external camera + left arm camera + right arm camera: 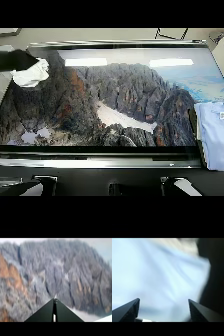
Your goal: Fold the clothes and pants, and hang the long-sleeved shirts on hangers.
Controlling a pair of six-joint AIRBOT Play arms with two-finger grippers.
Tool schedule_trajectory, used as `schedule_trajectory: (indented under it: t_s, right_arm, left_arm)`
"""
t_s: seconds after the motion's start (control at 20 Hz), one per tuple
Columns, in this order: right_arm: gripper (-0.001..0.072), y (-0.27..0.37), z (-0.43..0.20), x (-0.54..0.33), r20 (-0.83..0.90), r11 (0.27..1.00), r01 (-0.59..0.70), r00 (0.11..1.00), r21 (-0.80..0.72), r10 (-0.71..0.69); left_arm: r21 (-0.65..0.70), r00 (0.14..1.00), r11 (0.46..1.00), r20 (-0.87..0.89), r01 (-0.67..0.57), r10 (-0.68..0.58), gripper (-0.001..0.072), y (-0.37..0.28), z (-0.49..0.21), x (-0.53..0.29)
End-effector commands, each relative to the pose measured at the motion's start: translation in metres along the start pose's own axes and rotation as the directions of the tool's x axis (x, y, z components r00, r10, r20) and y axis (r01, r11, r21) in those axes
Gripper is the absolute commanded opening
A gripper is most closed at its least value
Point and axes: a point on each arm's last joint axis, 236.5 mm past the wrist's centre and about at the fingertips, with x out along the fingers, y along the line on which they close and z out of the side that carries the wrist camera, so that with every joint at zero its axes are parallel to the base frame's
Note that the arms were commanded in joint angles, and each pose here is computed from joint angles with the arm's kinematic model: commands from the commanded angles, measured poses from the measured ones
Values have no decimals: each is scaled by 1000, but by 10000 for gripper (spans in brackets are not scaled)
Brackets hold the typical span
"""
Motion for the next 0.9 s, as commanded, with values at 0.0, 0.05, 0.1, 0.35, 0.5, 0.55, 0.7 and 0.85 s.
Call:
schedule_trajectory:
  t_s: [0.0, 0.05, 0.1, 0.35, 0.5, 0.55, 0.7, 0.85]
  right_arm:
    - [682, 128, 112, -124, 490, 903, -382, 759, -199, 429]
    - [681, 173, 117, -159, 539, 852, -433, 661, -295, 522]
    - [680, 213, 105, -175, 525, 807, -453, 613, -378, 590]
    - [666, 334, -104, -46, -134, 673, -430, 885, -602, 446]
    - [664, 330, -208, 15, -410, 586, -410, 901, -699, 142]
    - [664, 328, -220, 25, -398, 558, -371, 914, -742, 80]
    - [666, 329, -234, 33, -316, 479, -280, 949, -832, 6]
    - [666, 333, -247, 30, -333, 454, -300, 943, -839, 7]
  left_arm:
    - [24, 954, 998, 298, -49, 40, 19, -2, 76, -17]
    - [45, 929, 992, 357, -121, 97, 18, 8, 91, -18]
    - [19, 916, 981, 360, -195, 175, 18, 26, 92, -11]
    - [-30, 854, 919, -382, -394, 353, 528, 111, -91, 67]
    - [29, 680, 931, -675, -364, 287, 646, 117, -193, 64]
    - [26, 714, 930, -633, -366, 299, 584, 118, -194, 66]
    - [28, 767, 930, -557, -366, 319, 585, 116, -192, 66]
    - [27, 765, 930, -560, -367, 318, 586, 117, -193, 67]
